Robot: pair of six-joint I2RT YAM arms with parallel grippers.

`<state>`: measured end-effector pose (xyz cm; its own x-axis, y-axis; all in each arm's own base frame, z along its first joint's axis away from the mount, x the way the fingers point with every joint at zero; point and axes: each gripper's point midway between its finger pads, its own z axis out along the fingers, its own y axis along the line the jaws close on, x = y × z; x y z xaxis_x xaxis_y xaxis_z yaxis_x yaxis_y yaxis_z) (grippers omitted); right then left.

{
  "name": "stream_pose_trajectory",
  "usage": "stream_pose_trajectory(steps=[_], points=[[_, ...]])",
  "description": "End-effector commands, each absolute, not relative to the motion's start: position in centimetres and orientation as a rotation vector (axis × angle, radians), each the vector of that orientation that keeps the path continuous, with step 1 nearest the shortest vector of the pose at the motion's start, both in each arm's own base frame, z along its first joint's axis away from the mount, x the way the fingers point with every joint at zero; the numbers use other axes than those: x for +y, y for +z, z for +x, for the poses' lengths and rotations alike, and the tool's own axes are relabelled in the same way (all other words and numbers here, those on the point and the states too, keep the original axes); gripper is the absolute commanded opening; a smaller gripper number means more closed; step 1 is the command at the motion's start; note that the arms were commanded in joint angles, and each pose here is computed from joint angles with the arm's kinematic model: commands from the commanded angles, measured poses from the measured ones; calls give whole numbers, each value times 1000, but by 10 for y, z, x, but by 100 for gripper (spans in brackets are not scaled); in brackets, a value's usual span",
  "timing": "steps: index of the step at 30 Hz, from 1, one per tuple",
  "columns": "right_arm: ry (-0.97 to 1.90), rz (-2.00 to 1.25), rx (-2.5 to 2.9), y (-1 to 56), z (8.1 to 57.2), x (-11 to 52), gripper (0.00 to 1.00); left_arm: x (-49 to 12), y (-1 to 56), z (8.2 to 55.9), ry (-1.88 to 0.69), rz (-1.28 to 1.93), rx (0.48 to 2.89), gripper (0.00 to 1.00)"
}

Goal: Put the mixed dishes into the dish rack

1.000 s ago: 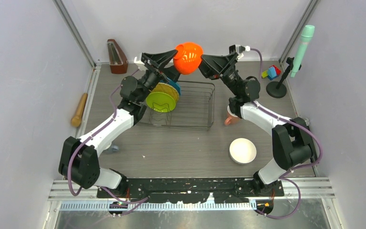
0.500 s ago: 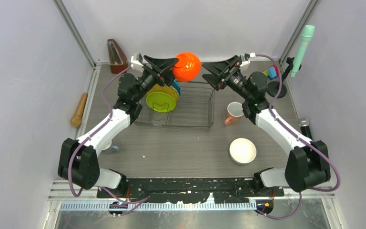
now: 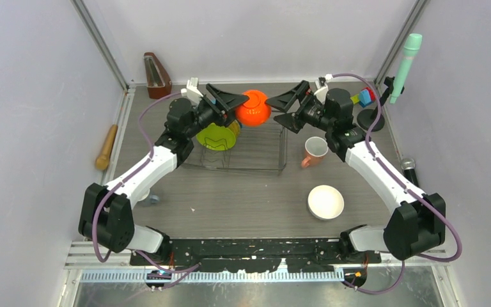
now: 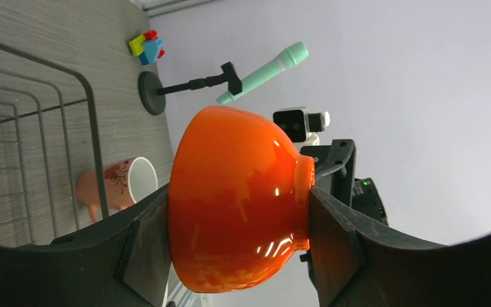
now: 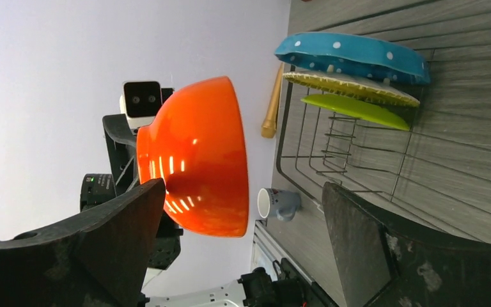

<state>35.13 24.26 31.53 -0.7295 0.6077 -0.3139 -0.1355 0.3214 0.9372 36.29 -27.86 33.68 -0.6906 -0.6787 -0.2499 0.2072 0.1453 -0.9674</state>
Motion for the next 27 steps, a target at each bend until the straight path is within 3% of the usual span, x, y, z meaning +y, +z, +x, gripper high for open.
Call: stream_pose_trajectory(steps=[1,13,15,21,23,24,25,27], points=[[1477,356,1922,333,346,253,100,-287,343,360,-1630,-359,1723,0],[1384,349,2033,315,351,268,100,-290,326,361,-1549,-335,1787,0],[1358,360,2054,310,352,266,95,-289,325,362,-1536,-335,1792,0],[1307,383,2114,296,353,265,69,-290,319,364,-1529,-340,1803,0],[1298,393,2125,292,354,264,51,-290,318,366,-1522,-343,1799,0],[1292,402,2129,289,355,264,34,-290,318,367,-1520,-345,1796,0],[1290,405,2133,287,356,264,25,-290,317,368,-1518,-346,1797,0],[1294,403,2140,285,358,266,15,-291,313,370,-1514,-342,1804,4]])
